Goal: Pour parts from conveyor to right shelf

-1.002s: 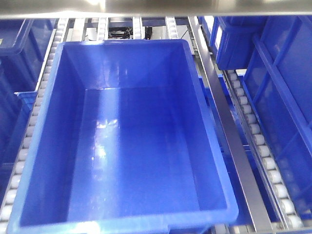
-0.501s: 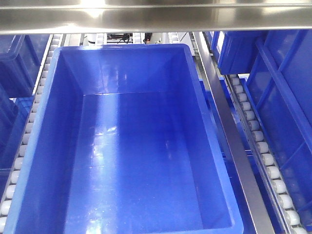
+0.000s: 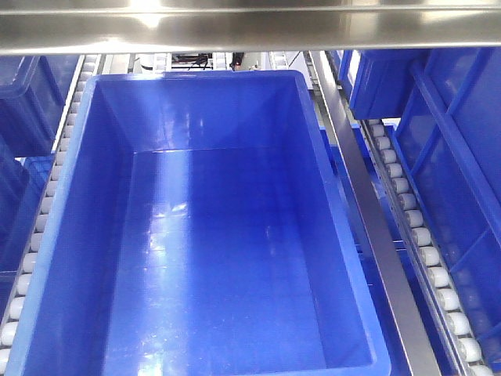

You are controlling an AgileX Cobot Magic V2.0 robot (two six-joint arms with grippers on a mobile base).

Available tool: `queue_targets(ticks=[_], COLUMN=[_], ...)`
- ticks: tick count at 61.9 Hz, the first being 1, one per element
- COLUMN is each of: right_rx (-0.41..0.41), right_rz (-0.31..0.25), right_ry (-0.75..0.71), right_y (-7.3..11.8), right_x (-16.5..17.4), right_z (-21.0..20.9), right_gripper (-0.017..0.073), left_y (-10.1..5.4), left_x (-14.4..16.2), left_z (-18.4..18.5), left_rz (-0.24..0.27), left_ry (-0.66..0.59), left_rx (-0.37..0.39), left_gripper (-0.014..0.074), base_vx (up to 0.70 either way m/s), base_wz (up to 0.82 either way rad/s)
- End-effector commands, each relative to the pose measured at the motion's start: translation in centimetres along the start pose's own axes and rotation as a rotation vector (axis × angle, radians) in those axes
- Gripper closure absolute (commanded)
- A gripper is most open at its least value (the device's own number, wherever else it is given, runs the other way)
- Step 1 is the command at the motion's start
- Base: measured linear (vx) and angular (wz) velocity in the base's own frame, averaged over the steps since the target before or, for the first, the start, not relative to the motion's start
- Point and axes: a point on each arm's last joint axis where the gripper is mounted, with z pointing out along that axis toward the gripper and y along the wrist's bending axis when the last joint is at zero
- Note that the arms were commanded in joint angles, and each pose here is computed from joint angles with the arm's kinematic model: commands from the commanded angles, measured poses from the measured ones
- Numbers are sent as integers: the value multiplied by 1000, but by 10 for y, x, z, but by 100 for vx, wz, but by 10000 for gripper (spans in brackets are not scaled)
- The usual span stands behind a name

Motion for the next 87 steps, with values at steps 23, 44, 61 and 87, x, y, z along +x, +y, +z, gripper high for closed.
queue_targets(ticks=[23,44,61,87], right_rx=[0,-78,-311,-464], right_rz=[-11,-2,-43,-97], right_ry=[-110,-89,-95,108], right_y=[0,7,23,50], right_x=[-17,-15,-16,-40], right_z=[-2,-2,-4,51], right_gripper=[565,559,543,473], left_y=[0,0,0,0], left_x=[3,3,3,3], left_z=[0,0,0,0], left_rz=[-10,-10,-10,-10], left_ry=[-56,-56,-56,-56], left_rx=[5,5,5,5], left_gripper=[600,600,600,600], base_vx=[0,0,0,0], base_wz=[0,0,0,0])
